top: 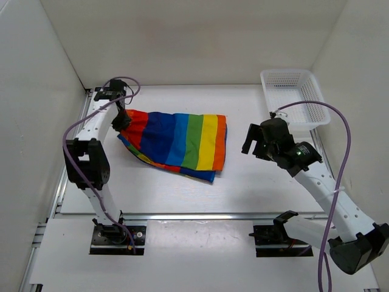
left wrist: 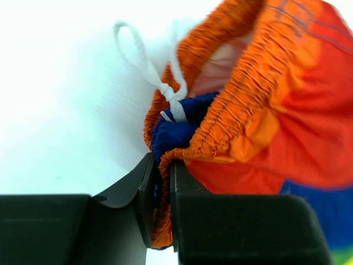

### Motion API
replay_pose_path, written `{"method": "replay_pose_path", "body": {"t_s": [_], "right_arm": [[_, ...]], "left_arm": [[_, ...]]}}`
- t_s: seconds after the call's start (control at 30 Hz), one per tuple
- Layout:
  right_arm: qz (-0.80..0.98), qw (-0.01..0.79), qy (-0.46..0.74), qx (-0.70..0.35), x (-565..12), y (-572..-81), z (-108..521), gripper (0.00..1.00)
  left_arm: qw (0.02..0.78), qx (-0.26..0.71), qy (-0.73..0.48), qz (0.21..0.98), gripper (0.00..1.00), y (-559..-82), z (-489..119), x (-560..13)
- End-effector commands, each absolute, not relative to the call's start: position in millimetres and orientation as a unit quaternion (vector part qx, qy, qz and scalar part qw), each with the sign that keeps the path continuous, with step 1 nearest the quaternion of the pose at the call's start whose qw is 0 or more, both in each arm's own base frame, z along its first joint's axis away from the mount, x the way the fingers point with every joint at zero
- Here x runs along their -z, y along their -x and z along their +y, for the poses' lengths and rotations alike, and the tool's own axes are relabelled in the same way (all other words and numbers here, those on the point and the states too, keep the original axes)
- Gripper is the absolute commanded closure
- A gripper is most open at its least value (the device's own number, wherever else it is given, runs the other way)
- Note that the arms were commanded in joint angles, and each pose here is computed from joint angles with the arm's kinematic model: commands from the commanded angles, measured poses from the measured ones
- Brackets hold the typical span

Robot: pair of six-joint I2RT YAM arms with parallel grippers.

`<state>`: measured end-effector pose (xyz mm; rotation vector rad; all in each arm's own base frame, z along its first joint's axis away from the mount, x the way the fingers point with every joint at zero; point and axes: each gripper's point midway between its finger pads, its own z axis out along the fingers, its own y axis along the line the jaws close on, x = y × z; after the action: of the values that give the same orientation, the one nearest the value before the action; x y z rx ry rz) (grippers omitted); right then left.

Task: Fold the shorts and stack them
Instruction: Fold the shorts

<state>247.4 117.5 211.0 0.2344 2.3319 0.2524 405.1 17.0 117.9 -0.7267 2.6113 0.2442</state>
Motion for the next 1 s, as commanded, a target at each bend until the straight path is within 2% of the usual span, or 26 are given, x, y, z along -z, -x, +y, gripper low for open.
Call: {"method": "replay_pose_path", "body": {"t_s": [0.0, 0.13, 0.2, 0.27, 0.37, 0.47, 0.5, 0.6, 0.67, 0.83, 0.97], "right_arm": [[0.916, 0.383, -0.068, -0.101, -218, -253, 122, 0.04], [0.924, 0.337, -0.007, -0.179, -201, -265, 171, 0.11], [0.935, 0.281, 0.011, -0.215, -177, -267, 197, 0.19], [0.941, 0.256, 0.011, -0.22, -153, -278, 211, 0.21], [0.943, 0.247, 0.009, -0.223, -136, -305, 225, 0.3], [0.951, 0.232, -0.004, -0.204, -116, -333, 226, 0.49], [0.955, 0.22, -0.005, -0.197, -104, -338, 229, 0.61], [0.948, 0.232, 0.013, -0.219, -119, -360, 246, 0.84], [0.931, 0.251, 0.06, -0.257, -151, -363, 283, 0.86], [0.914, 0.238, 0.145, -0.295, -162, -363, 368, 0.86], [0.901, 0.206, 0.155, -0.35, -154, -374, 424, 0.86]], "left_arm": [[0.277, -0.121, 0.219, 0.928, 0.9, -394, 9, -184], [0.28, -0.123, 0.191, 0.933, 0.9, -386, -12, -190], [0.281, -0.119, 0.186, 0.934, 0.9, -383, -19, -191], [0.28, -0.124, 0.181, 0.935, 0.9, -378, -20, -191], [0.283, -0.133, 0.179, 0.933, 0.9, -378, -20, -193], [0.276, -0.141, 0.178, 0.934, 0.9, -377, -18, -189], [0.271, -0.143, 0.177, 0.935, 0.9, -374, -17, -188], [0.259, -0.154, 0.174, 0.938, 0.9, -374, -16, -180], [0.253, -0.156, 0.173, 0.939, 0.9, -375, -16, -176], [0.214, -0.159, 0.184, 0.946, 0.9, -369, -13, -150], [0.21, -0.129, 0.191, 0.95, 0.9, -371, -20, -150]]}}
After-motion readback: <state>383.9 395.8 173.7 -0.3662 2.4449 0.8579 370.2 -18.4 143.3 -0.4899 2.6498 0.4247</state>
